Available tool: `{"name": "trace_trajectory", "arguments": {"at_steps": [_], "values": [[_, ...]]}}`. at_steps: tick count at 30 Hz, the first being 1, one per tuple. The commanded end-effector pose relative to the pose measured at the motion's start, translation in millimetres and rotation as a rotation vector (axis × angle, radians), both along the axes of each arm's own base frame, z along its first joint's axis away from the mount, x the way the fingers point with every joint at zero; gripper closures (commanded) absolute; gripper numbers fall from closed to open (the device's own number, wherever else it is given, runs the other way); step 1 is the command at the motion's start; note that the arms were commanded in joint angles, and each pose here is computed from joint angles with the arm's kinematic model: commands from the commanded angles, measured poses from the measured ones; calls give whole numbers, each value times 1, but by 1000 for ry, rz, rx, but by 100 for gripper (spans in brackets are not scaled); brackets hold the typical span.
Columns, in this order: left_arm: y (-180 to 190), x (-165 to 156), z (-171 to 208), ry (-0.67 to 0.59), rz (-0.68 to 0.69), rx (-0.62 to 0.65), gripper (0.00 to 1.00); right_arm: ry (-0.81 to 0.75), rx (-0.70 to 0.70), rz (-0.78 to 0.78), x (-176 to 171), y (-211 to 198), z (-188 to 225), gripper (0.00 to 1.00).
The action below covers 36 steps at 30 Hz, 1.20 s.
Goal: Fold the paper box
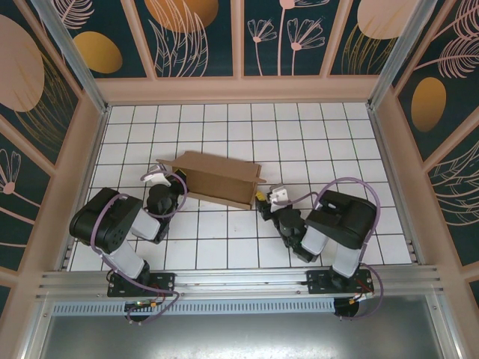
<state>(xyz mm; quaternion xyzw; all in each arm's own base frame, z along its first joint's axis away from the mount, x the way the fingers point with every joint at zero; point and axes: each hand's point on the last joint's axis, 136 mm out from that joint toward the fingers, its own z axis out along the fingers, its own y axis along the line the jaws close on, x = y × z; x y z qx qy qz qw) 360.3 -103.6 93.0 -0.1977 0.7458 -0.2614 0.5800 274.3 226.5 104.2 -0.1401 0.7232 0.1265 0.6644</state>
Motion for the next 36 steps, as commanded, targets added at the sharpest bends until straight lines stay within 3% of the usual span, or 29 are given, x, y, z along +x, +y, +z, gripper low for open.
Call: {"name": "trace_trajectory", "arguments": {"at_steps": [1,7,11,13,19,23,25,29,31,33,36], "values": [[4,-14,-52,198,19,26,100,-40,65,-134,8,-20,25,52],[5,-9,-59,225,57,-27,100,-28,48,-383,27,-61,45,57],[-3,-4,-57,219,45,-45,100,1,144,-394,38,-78,66,61],[-10,-2,-55,213,32,-49,100,7,175,-269,43,-63,84,61],[-22,2,-49,199,-10,-54,100,83,153,260,25,33,133,64],[-27,2,-45,187,-44,-38,98,142,156,539,-1,77,154,79],[-30,3,-44,190,-56,-30,98,189,169,578,-4,90,161,86],[-35,6,-42,189,-81,-30,96,357,178,657,-14,120,155,80],[-37,7,-41,187,-87,-28,95,424,123,723,-23,139,147,69],[-38,9,-39,182,-91,-26,94,396,0,723,-29,154,135,50],[-40,10,-36,176,-99,-23,94,353,-121,671,-23,157,119,41]]}}
